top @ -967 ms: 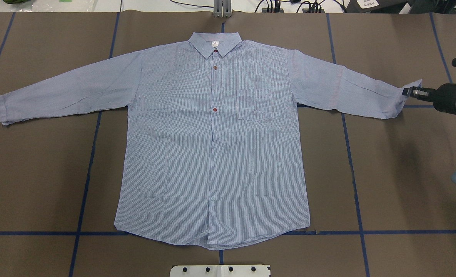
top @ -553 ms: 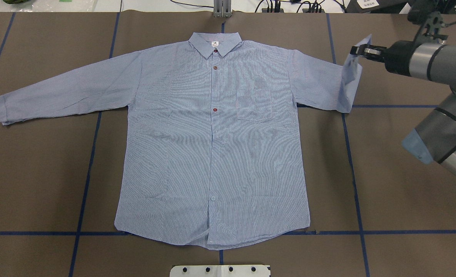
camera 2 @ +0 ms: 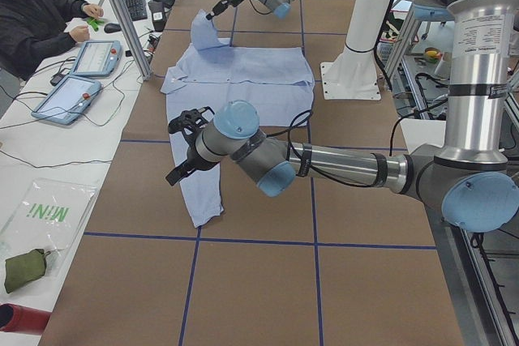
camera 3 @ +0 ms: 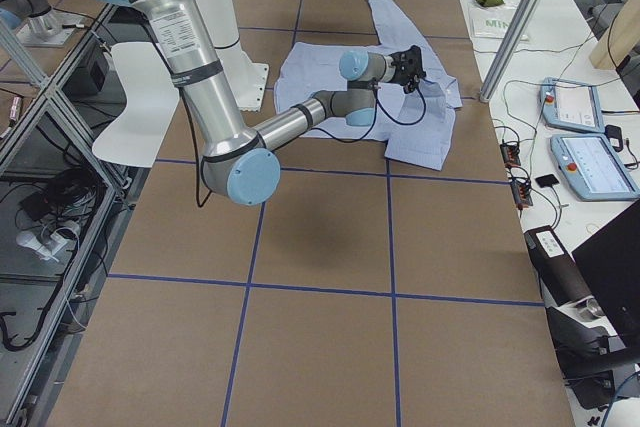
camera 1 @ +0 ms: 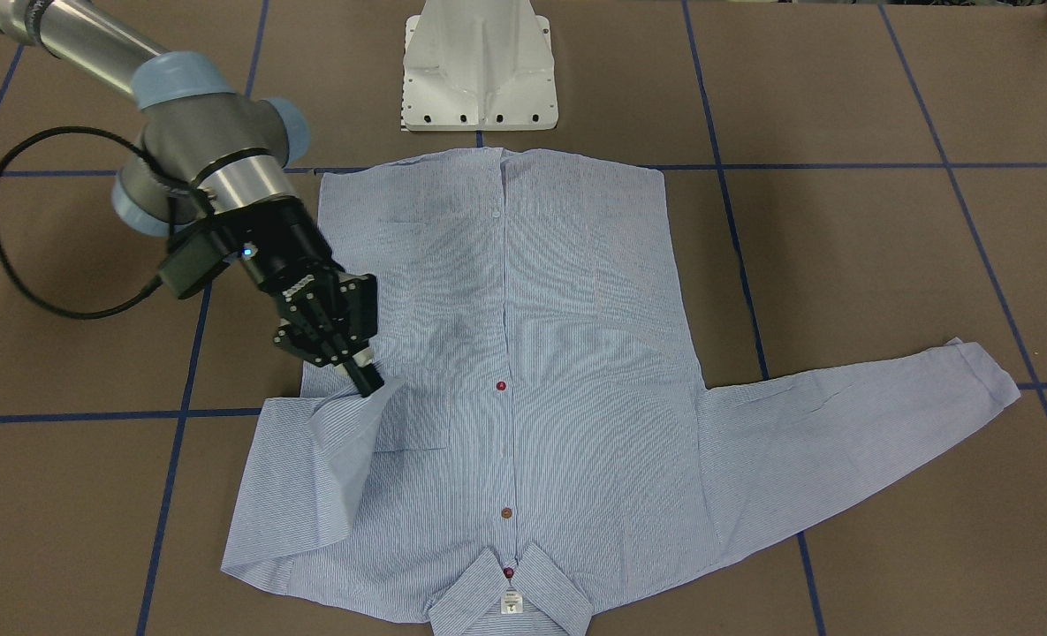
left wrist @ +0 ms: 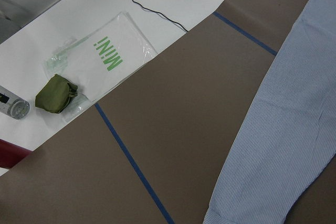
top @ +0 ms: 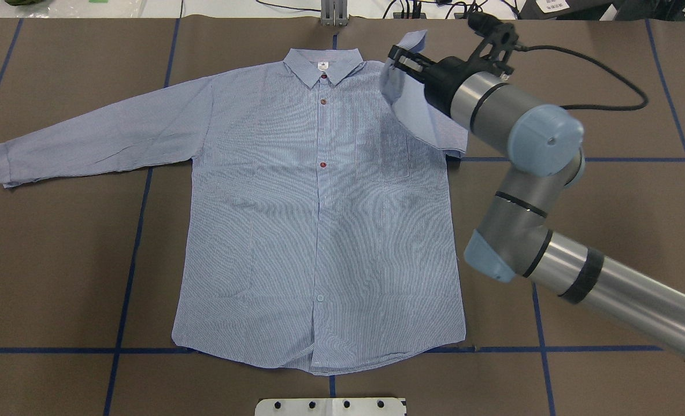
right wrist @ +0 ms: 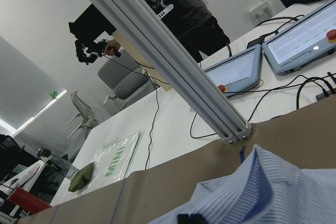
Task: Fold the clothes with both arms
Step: 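Carry the sleeve cuff with the right gripper across the shirt front, then release the sleeve on the shirt and raise the right gripper away, then lower the left gripper to the other sleeve cuff and grasp it, then carry the sleeve cuff with the left gripper across the shirt front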
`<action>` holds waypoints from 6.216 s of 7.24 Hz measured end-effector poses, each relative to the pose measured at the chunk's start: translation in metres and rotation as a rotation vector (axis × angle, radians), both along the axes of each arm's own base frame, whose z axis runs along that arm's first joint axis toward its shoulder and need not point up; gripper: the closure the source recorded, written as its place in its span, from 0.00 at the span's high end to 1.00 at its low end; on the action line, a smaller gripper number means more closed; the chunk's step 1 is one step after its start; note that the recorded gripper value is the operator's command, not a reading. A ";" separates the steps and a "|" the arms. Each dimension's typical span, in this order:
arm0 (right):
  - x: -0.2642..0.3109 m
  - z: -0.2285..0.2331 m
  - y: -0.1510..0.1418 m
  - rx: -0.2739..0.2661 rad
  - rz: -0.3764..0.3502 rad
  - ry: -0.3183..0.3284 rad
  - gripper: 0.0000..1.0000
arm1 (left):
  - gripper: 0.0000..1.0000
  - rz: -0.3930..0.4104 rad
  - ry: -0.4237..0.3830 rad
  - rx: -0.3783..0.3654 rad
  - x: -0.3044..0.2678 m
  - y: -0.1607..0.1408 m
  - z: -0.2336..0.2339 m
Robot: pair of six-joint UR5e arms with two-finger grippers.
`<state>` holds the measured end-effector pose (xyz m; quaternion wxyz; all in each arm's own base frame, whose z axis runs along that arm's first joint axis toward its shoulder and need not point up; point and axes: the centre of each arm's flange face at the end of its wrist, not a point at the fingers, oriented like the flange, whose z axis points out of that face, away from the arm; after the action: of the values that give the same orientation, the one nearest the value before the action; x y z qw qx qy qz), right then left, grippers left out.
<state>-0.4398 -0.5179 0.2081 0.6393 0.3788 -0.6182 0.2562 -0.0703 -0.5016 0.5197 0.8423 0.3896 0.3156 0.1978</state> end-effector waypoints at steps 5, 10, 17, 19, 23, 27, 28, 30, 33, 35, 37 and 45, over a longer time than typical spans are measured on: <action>-0.137 -0.090 0.042 -0.054 0.077 0.092 0.00 | 1.00 0.006 0.006 -0.011 0.001 0.003 0.005; -0.236 -0.157 0.046 -0.223 0.041 0.535 1.00 | 1.00 0.001 0.008 -0.021 0.000 0.002 0.007; -0.097 -0.144 -0.084 -0.485 -0.281 0.653 1.00 | 1.00 -0.025 0.054 -0.072 0.009 -0.002 0.019; 0.028 -0.059 -0.094 -0.410 -0.407 0.706 1.00 | 1.00 0.011 0.067 -0.069 0.034 -0.003 0.051; 0.264 0.103 -0.068 -0.235 -0.639 0.848 1.00 | 1.00 -0.058 0.185 -0.136 0.101 0.011 0.138; 0.382 0.209 -0.031 -0.129 -0.699 0.804 1.00 | 0.74 -0.199 0.279 -0.270 0.182 0.019 0.167; 0.388 0.213 -0.029 -0.126 -0.697 0.800 1.00 | 0.73 -0.231 0.311 -0.308 0.191 0.021 0.172; 0.391 0.216 -0.028 -0.126 -0.695 0.801 1.00 | 0.71 -0.266 0.339 -0.369 0.207 0.025 0.182; 0.392 0.218 -0.027 -0.129 -0.694 0.805 1.00 | 0.55 -0.260 0.319 -0.395 0.225 0.029 0.195; 0.391 0.218 -0.027 -0.129 -0.694 0.805 1.00 | 0.00 -0.260 0.313 -0.397 0.231 0.025 0.197; 0.392 0.217 -0.026 -0.127 -0.693 0.805 1.00 | 0.00 -0.255 0.314 -0.392 0.233 0.022 0.195; 0.392 0.223 -0.023 -0.144 -0.696 0.800 1.00 | 0.00 -0.020 0.514 -0.168 0.272 -0.023 -0.001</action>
<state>-0.0475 -0.5410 0.4316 0.8965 0.1747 -0.3962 -0.0935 0.2015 -0.5242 0.5186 0.7657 0.3591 0.5305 0.0574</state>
